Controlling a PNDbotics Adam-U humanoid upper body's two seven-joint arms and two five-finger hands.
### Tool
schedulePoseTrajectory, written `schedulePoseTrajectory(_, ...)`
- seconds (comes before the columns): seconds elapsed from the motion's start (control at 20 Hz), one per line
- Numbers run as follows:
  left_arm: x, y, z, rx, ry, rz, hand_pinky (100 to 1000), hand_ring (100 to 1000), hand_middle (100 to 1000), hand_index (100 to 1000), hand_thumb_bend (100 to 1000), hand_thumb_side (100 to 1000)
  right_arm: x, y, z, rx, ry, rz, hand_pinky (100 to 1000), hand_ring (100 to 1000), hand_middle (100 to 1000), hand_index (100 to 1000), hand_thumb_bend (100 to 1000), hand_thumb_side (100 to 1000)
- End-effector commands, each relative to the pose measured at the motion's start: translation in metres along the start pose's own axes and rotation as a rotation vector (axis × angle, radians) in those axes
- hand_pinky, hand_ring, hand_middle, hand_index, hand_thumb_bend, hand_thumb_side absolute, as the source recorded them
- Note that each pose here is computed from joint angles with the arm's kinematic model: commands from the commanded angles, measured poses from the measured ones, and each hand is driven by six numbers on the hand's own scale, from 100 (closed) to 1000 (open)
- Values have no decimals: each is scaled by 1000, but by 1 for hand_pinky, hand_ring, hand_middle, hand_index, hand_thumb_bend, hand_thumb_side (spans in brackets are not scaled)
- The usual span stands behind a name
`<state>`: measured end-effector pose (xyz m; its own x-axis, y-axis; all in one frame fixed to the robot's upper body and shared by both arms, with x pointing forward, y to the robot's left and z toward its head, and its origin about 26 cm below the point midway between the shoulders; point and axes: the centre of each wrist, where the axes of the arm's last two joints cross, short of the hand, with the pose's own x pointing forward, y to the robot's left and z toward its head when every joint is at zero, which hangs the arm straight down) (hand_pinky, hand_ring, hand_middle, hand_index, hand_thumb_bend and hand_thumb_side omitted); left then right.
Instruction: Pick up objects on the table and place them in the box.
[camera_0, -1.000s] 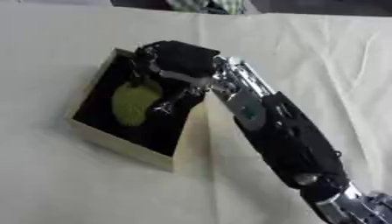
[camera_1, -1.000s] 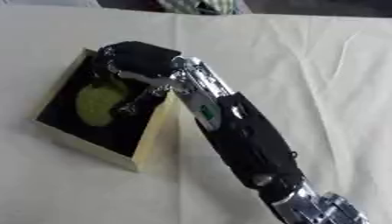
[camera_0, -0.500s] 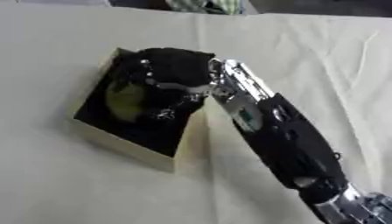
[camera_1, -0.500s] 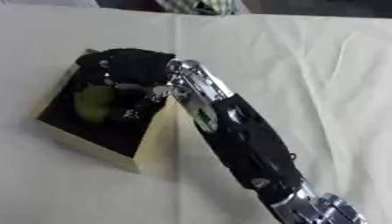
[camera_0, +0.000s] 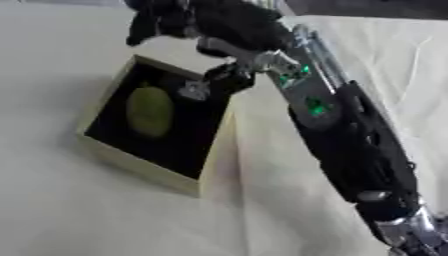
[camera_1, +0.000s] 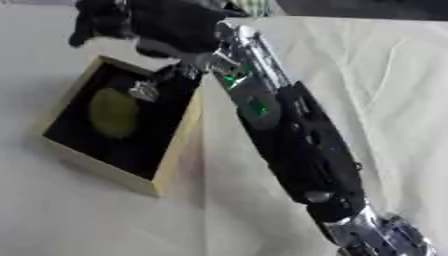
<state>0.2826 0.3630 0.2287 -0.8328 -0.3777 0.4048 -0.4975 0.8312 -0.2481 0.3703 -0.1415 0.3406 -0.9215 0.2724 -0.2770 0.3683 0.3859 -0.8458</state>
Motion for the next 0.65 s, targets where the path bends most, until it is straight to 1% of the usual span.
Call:
schedulePoseTrajectory(0.05, 7, 3, -9, -6, -41, -12, 640, 732, 643, 734, 454, 433, 1, -55, 21, -166, 33, -39, 841, 896, 709, 789, 100, 100)
schedulePoseTrajectory(0.15, 7, 4, -9, -5, -41, -18, 640, 732, 643, 734, 455, 433, 2, -82, 46, -277, 90, -70, 840, 883, 691, 776, 100, 100)
schedulePoseTrajectory(0.2, 7, 5, -8, -4, -39, -22, 640, 733, 643, 734, 454, 433, 4, -92, 59, -327, 117, -80, 842, 879, 681, 776, 100, 100)
schedulePoseTrajectory(0.35, 7, 6, -8, -3, -38, -28, 640, 733, 643, 734, 454, 434, 15, -112, 87, -450, 175, -99, 849, 885, 685, 785, 100, 100)
schedulePoseTrajectory(0.4, 7, 6, -8, -4, -38, -29, 640, 733, 643, 734, 453, 434, 19, -116, 95, -488, 194, -99, 866, 912, 714, 813, 100, 206)
schedulePoseTrajectory(0.45, 7, 6, -8, -5, -38, -30, 640, 733, 643, 734, 453, 434, 24, -119, 104, -527, 213, -100, 868, 915, 719, 816, 100, 297)
schedulePoseTrajectory(0.5, 7, 7, -8, -6, -38, -31, 640, 733, 644, 734, 454, 434, 26, -120, 113, -558, 233, -102, 879, 931, 738, 827, 100, 341)
schedulePoseTrajectory(0.55, 7, 7, -7, -5, -38, -32, 640, 733, 644, 734, 455, 436, 27, -120, 122, -589, 255, -103, 888, 942, 751, 833, 100, 432)
schedulePoseTrajectory(0.6, 6, 7, -7, -5, -38, -33, 640, 733, 644, 734, 455, 438, 27, -119, 131, -618, 278, -104, 896, 955, 759, 838, 100, 492)
schedulePoseTrajectory(0.65, 6, 7, -7, -6, -39, -33, 640, 733, 644, 734, 455, 438, 27, -118, 137, -638, 292, -105, 896, 955, 759, 838, 100, 492)
